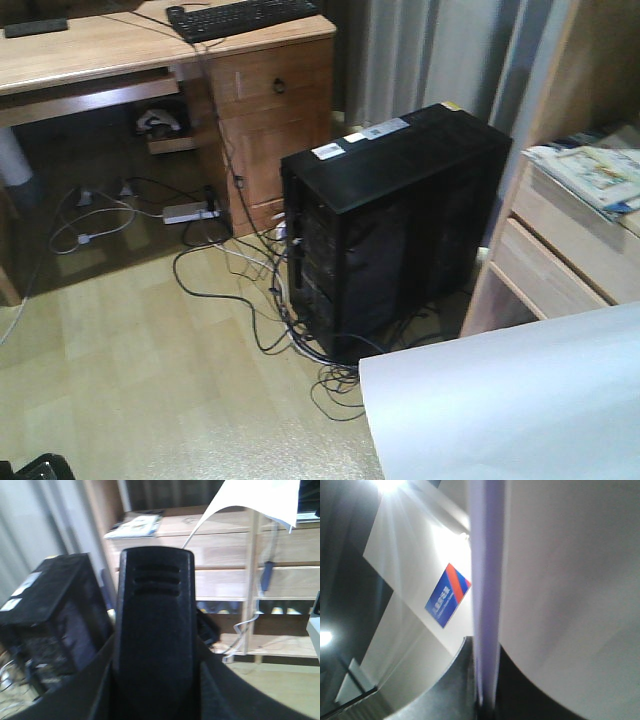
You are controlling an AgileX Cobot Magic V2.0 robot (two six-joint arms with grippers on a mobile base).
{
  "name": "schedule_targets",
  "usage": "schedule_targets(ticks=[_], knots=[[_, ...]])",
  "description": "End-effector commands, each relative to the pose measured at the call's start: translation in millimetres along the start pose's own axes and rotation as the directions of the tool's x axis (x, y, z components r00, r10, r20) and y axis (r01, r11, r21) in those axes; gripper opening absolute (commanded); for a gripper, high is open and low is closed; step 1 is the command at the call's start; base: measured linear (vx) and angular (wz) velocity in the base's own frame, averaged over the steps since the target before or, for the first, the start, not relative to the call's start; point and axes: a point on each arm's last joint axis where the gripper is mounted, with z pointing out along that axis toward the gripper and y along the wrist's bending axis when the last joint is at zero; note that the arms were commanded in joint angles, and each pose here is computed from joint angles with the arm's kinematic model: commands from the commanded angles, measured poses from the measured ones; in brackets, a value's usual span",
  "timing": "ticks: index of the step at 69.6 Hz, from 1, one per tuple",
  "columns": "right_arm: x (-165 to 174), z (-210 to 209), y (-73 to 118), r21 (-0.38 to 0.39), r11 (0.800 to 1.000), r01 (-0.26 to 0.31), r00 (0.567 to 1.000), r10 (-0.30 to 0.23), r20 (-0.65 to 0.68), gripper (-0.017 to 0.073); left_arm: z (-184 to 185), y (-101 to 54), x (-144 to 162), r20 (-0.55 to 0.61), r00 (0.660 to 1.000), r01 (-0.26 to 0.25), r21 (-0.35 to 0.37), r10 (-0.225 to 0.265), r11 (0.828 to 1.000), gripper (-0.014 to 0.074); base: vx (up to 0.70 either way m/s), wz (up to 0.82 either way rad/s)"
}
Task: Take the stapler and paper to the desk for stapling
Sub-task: 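Drive away from the shelf holding stapler and paper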
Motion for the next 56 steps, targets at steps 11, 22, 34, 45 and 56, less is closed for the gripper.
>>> schedule_targets(ticks=[11,22,34,45,56], knots=[[0.2,0.3,2.3,-0.038,0.999,0.007,1.0,-0.007,0.003,-0.001,-4.2,3.6,-17.6,0.129,0.992,0.02,-0.033,-0.016,0.999,-0.0006,0.08,0.32],[0.2,0.3,2.3,-0.038,0.999,0.007,1.0,-0.007,0.003,-0.001,-4.2,3.6,-17.6,0.129,0.992,0.02,-0.033,-0.016,0.999,-0.0006,0.08,0.31],[0.2,0.3,2.3,-0.038,0.999,0.007,1.0,-0.007,0.003,-0.001,-4.2,3.6,-17.6,0.129,0.992,0.02,-0.033,-0.016,0.999,-0.0006,0.09,0.36],[0.2,0.3,2.3,-0.038,0.999,0.007,1.0,-0.007,0.003,-0.001,-4.2,3.6,-17.6,0.129,0.992,0.02,-0.033,-0.016,0.999,-0.0006,0.09,0.39],[0.2,0.3,2.3,-0.038,0.999,0.007,1.0,-0.007,0.003,-0.001,-4.2,3.6,-17.6,0.129,0.992,0.02,-0.033,-0.016,0.999,-0.0006,0.08,0.34]])
